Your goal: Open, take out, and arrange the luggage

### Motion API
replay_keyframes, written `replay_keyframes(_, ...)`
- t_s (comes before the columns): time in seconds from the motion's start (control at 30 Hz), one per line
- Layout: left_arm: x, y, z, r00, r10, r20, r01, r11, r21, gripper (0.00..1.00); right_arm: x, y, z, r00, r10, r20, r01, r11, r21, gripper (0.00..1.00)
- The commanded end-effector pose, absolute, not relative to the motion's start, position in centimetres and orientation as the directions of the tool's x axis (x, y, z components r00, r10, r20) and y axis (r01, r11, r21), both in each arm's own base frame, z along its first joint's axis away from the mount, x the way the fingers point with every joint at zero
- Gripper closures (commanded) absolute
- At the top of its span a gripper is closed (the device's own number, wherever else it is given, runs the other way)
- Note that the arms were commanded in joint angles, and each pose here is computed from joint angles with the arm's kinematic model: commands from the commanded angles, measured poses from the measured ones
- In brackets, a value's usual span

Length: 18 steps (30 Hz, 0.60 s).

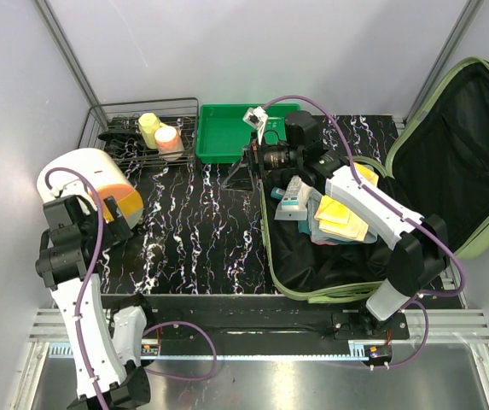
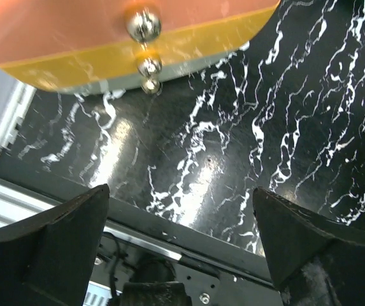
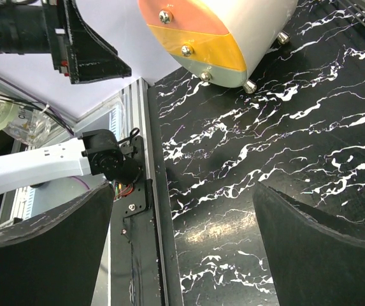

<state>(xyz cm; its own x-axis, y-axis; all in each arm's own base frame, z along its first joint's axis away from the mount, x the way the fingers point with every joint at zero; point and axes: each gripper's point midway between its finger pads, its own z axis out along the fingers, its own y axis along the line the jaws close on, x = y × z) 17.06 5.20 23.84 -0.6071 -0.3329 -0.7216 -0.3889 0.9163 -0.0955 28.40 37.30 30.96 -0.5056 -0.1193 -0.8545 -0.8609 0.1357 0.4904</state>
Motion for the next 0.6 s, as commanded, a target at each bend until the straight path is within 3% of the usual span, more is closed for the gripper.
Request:
replay_keyframes(0.0,17.9,4.1,21.8,-0.574,-0.468,-0.671,-0.439,0.868,-0.23,0.01,27.8,36.8,33.9,-0.43,-0.105,-0.897,-0.902,0.098,0.421,0.0)
replay_keyframes(0.4,20.6,-1.0,22.6,-0.65,-0.279,-0.707,-0.047,0.943,-0.329,0.01,27.5,35.7,34.3,-0.375,-0.139,-0.917,-0.924,0.138,0.357,0.0)
replay_keyframes(0.5,20.9,-1.2,24.8,-0.619,-0.209,-0.757,0.017,0.96,-0.279,0.01,27.7,35.9,34.3,-0.383,-0.144,-0.912,-0.921,0.139,0.365,0.0)
replay_keyframes(0.57,21.0,-1.4,25.9,-0.63,-0.054,-0.775,0.133,0.975,-0.176,0.01,27.8,36.1,34.4,-0.394,-0.144,-0.908,-0.916,0.136,0.377,0.0)
